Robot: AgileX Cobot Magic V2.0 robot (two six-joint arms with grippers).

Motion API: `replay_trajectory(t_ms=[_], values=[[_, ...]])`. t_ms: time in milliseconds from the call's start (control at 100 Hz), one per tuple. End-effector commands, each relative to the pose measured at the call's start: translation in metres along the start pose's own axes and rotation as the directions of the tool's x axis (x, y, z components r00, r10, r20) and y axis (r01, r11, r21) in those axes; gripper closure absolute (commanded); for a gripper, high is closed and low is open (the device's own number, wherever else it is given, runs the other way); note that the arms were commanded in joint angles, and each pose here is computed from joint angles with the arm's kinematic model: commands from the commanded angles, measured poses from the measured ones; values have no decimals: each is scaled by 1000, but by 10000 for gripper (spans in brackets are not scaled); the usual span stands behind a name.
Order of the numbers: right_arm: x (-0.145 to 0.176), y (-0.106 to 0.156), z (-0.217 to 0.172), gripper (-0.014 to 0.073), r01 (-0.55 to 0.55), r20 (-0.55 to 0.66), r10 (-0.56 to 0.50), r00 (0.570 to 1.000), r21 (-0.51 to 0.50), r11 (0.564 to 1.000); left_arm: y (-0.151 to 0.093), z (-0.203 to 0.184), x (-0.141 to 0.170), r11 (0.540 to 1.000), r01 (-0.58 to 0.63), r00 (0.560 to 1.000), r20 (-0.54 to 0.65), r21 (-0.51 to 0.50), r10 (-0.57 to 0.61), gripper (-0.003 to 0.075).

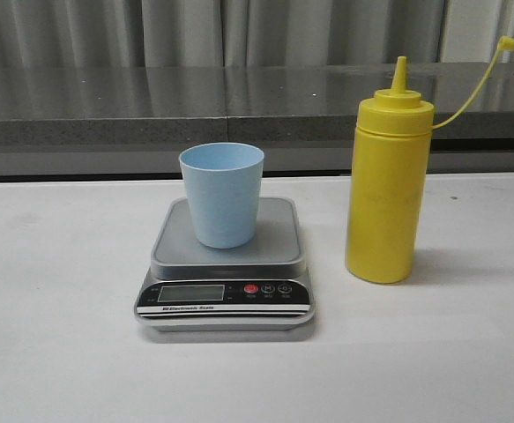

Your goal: Pour seasoning into cup on scale with both arms

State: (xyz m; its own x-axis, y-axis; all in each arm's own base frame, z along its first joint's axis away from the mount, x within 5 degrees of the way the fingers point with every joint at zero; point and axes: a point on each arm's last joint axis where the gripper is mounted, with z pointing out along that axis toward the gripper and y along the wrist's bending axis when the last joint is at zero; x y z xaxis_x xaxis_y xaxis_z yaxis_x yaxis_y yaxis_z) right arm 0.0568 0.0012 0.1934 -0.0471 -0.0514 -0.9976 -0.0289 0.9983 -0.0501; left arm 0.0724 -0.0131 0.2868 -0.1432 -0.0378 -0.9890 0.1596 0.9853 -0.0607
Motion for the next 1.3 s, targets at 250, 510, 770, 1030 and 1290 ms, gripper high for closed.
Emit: replay_trajectory(t_ms=[250,510,770,1030,1290], values=[[-8,0,-1,662,18,95,-18,995,6,1000,0,-2,-16,1000,2,995,104,-10,-1,738],[-8,0,-1,662,18,95,-18,995,6,1000,0,-2,-16,1000,2,995,104,-10,-1,738],[-8,0,-1,662,18,95,-18,995,6,1000,0,-2,-16,1000,2,995,104,-10,-1,738],[-8,0,-1,662,18,95,-18,995,6,1000,0,-2,-16,1000,2,995,104,-10,-1,738],[-8,0,-1,662,18,95,-18,995,6,1000,1,-2,-16,1000,-13,995,103,-15,15,738]])
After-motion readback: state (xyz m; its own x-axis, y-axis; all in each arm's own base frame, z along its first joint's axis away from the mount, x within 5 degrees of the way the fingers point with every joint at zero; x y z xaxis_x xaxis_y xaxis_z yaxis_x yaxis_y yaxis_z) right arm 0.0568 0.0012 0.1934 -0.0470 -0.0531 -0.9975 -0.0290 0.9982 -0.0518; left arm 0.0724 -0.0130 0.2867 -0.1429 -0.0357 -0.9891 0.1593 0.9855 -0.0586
